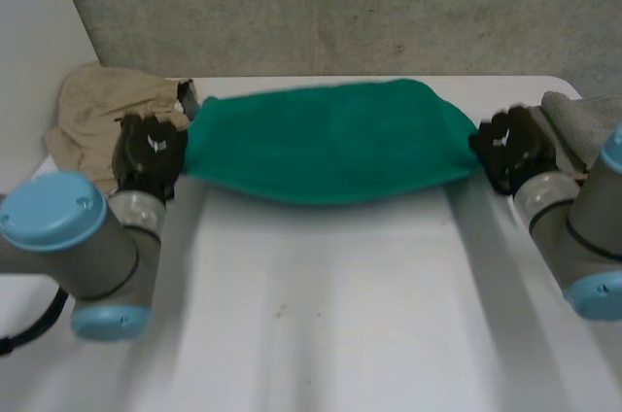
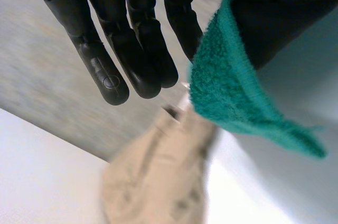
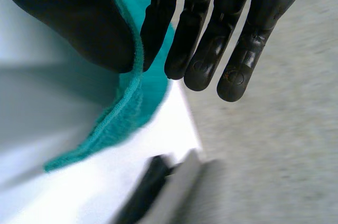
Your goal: Fold the laundry.
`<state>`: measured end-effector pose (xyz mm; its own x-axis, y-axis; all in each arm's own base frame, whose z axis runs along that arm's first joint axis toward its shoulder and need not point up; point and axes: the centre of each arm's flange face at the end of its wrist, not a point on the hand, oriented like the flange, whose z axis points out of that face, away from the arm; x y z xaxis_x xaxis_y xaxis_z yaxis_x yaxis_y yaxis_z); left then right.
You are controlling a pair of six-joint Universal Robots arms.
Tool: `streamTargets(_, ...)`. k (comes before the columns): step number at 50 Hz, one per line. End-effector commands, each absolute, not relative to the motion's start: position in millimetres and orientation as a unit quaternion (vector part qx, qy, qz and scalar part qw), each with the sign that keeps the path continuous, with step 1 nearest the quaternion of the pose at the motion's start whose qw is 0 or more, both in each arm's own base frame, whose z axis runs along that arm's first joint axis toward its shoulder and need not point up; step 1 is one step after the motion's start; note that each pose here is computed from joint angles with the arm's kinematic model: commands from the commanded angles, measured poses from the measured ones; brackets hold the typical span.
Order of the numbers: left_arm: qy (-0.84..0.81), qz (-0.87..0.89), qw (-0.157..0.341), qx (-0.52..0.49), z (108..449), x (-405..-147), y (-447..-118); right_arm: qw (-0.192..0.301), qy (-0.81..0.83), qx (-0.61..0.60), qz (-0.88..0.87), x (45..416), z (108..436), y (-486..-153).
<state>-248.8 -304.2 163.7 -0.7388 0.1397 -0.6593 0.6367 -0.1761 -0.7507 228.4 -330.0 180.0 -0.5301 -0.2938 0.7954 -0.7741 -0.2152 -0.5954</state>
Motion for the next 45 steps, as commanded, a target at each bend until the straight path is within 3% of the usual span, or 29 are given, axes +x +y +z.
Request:
streamTargets(1, 0.690, -0.591, 0.171, 0.381, 150, -227, -246, 0.159, -0.665, 0.488, 0.543, 214, 160, -288)
streamTargets(6, 0.738, -0.498, 0.162, 0.425, 150, -208, -200, 0.129, -0.741, 0.505, 0.423, 182, 186, -236)
streamTargets(10, 0.761, -0.411, 0.162, 0.475, 148, -194, -169, 0.136, -0.759, 0.526, 0.358, 162, 198, -217)
streamTargets(15, 0.753, -0.404, 0.174, 0.489, 151, -193, -171, 0.172, -0.731, 0.542, 0.378, 157, 204, -227)
streamTargets(21, 0.710, -0.514, 0.194, 0.442, 169, -211, -217, 0.192, -0.715, 0.523, 0.423, 161, 192, -257)
streamTargets(35, 0.618, -0.658, 0.220, 0.369, 145, -261, -329, 0.285, -0.619, 0.472, 0.560, 205, 151, -362)
streamTargets(45, 0.586, -0.696, 0.224, 0.350, 134, -284, -375, 0.303, -0.579, 0.450, 0.609, 222, 127, -408)
